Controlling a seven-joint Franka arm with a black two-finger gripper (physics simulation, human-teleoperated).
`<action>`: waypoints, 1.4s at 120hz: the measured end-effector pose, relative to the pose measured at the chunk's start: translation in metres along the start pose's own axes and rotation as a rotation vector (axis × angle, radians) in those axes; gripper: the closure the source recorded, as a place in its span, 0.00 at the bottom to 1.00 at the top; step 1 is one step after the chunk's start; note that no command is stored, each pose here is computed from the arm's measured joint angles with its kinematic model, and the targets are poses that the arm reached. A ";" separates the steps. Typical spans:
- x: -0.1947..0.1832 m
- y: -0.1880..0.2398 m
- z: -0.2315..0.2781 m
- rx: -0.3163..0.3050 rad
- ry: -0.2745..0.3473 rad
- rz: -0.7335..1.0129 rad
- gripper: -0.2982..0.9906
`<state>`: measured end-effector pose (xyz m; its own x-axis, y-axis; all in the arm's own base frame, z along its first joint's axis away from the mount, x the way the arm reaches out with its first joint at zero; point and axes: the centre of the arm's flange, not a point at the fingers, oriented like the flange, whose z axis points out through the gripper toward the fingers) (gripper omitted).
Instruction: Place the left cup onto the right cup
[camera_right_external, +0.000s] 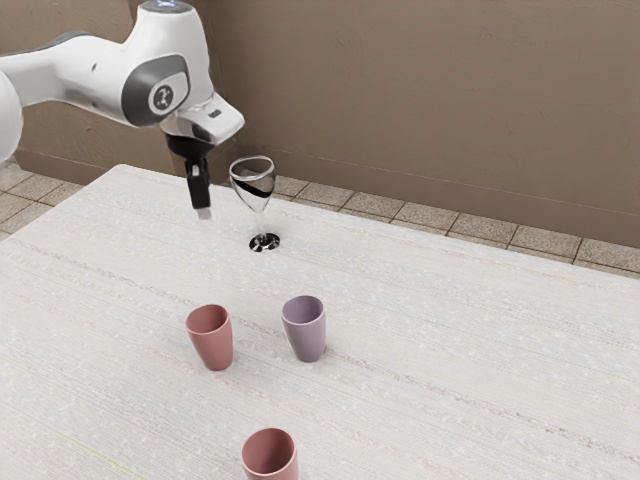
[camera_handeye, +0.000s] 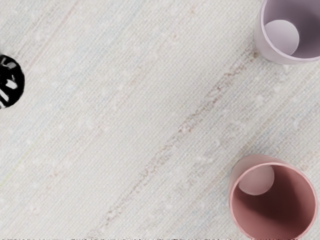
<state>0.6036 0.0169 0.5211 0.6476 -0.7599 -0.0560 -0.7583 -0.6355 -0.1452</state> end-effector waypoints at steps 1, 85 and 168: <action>0.000 0.000 0.000 0.000 0.001 -0.001 0.23; -0.024 0.041 0.185 -0.153 -0.091 -0.043 0.26; -0.017 0.055 0.184 -0.155 -0.061 -0.134 0.83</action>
<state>0.5646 0.0197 0.3326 0.7429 -0.6607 -0.1071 -0.6647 -0.7471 -0.0022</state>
